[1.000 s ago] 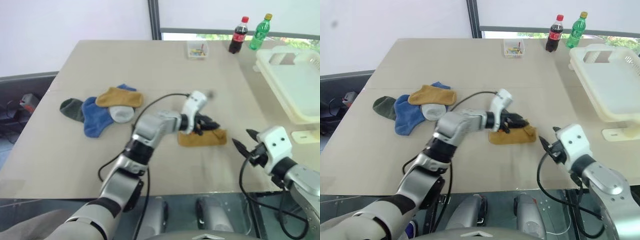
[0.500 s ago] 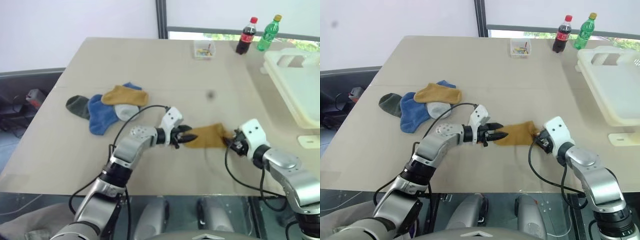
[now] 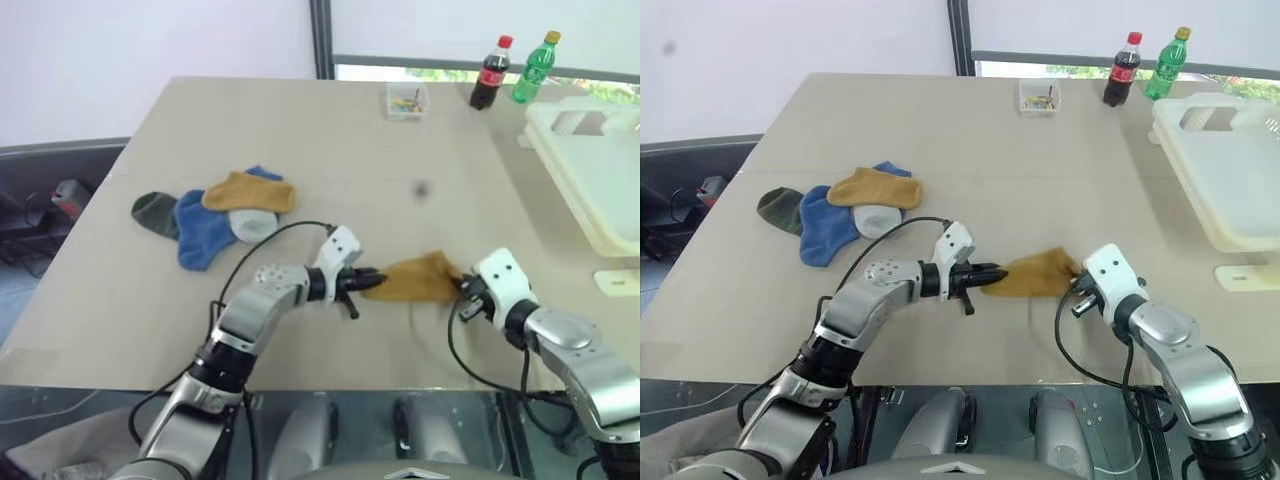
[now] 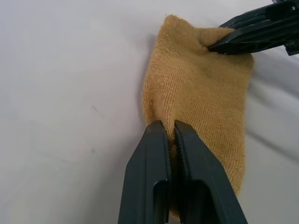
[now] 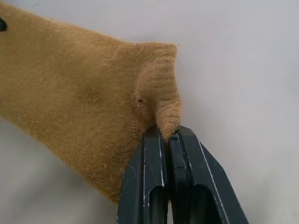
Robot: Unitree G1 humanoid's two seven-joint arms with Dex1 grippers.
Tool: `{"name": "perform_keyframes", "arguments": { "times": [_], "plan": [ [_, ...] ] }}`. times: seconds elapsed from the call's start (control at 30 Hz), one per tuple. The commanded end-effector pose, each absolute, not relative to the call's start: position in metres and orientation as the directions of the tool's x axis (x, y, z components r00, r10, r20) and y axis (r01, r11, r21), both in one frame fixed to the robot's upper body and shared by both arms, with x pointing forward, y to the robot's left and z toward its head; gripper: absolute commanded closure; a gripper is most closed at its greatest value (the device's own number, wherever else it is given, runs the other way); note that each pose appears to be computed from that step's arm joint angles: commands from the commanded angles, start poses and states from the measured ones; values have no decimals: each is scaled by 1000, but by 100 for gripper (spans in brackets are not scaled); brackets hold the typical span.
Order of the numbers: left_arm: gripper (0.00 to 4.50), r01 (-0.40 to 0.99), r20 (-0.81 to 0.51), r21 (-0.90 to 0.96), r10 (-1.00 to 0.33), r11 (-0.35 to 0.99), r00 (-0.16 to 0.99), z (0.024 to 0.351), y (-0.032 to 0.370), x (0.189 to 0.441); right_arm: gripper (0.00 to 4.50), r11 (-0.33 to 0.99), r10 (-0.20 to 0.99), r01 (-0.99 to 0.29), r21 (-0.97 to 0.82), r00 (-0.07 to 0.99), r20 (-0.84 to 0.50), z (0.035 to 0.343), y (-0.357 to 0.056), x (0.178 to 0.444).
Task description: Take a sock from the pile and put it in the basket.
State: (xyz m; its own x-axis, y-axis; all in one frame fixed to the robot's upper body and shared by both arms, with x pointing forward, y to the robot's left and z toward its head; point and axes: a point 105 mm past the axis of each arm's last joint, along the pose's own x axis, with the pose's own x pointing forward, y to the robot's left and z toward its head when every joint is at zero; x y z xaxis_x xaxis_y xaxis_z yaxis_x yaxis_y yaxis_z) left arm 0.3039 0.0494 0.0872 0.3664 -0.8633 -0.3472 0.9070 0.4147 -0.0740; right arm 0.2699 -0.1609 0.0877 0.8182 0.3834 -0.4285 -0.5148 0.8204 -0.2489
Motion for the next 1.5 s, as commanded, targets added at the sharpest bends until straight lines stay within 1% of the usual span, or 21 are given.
{"name": "perform_keyframes", "arguments": {
  "times": [0.03, 0.13, 0.2, 0.23, 0.3, 0.33, 0.37, 0.4, 0.43, 0.5, 0.53, 0.57, 0.63, 0.73, 0.83, 0.9, 1.0, 1.03, 1.2, 1.3, 1.5],
  "plan": [
    [436, 907, -336, -19, -858, 420, 390, 102, 57, 299, 450, 814, 382, -517, -266, 821, -424, 96, -158, 262],
    [436, 896, -355, -39, -844, 443, 402, 98, 63, 300, 450, 823, 358, -502, -267, 823, -441, 90, -159, 262],
    [375, 888, -363, -33, -834, 458, 416, 96, 65, 305, 382, 836, 353, -490, -247, 825, -441, 87, -157, 262],
    [351, 887, -364, -17, -829, 462, 425, 97, 66, 307, 358, 835, 353, -490, -251, 826, -439, 87, -157, 262],
    [254, 878, -348, 24, -820, 478, 456, 101, 68, 311, 260, 828, 349, -486, -278, 836, -423, 91, -158, 263],
    [213, 870, -332, 43, -815, 491, 476, 105, 70, 312, 217, 831, 340, -474, -292, 847, -408, 95, -160, 264],
    [185, 864, -316, 56, -812, 501, 491, 108, 72, 314, 186, 833, 335, -465, -300, 855, -395, 98, -162, 264],
    [140, 859, -296, 72, -811, 507, 504, 114, 75, 314, 128, 825, 351, -476, -305, 855, -383, 103, -162, 263],
    [133, 850, -275, 89, -808, 519, 522, 121, 79, 315, 110, 824, 367, -482, -297, 855, -367, 109, -162, 262],
    [133, 828, -253, 120, -789, 548, 560, 129, 87, 319, 110, 835, 383, -477, -273, 861, -334, 121, -164, 260],
    [133, 814, -260, 146, -772, 562, 579, 131, 92, 322, 110, 828, 409, -491, -269, 859, -310, 129, -163, 258],
    [133, 774, -266, 166, -728, 611, 632, 137, 99, 332, 110, 814, 452, -518, -262, 849, -273, 141, -160, 255],
    [133, 713, -268, 182, -663, 677, 699, 145, 108, 346, 110, 790, 508, -555, -260, 830, -230, 154, -156, 252],
    [133, 570, -234, 298, -520, 766, 822, 160, 122, 373, 110, 739, 580, -609, -287, 793, -188, 168, -149, 252],
    [133, 414, -226, 392, -351, 821, 909, 156, 134, 395, 110, 709, 620, -636, -305, 768, -161, 174, -143, 255],
    [133, 361, -220, 412, -293, 837, 930, 152, 136, 401, 110, 703, 628, -640, -310, 763, -149, 177, -140, 257],
    [133, 191, -209, 439, -106, 878, 972, 150, 148, 410, 110, 681, 648, -651, -334, 749, -139, 180, -136, 260],
    [133, 163, -221, 433, -71, 886, 973, 148, 151, 411, 110, 671, 656, -658, -342, 742, -138, 180, -134, 260],
    [133, 116, -242, 397, -18, 910, 970, 139, 152, 419, 110, 627, 687, -677, -386, 714, -137, 183, -129, 261],
    [133, 92, -239, 384, 3, 919, 971, 139, 153, 423, 110, 615, 703, -676, -406, 703, -107, 187, -126, 261],
    [133, 96, -252, 365, -1, 926, 968, 134, 151, 428, 110, 619, 699, -649, -442, 712, -66, 193, -127, 263]
  ]
}}
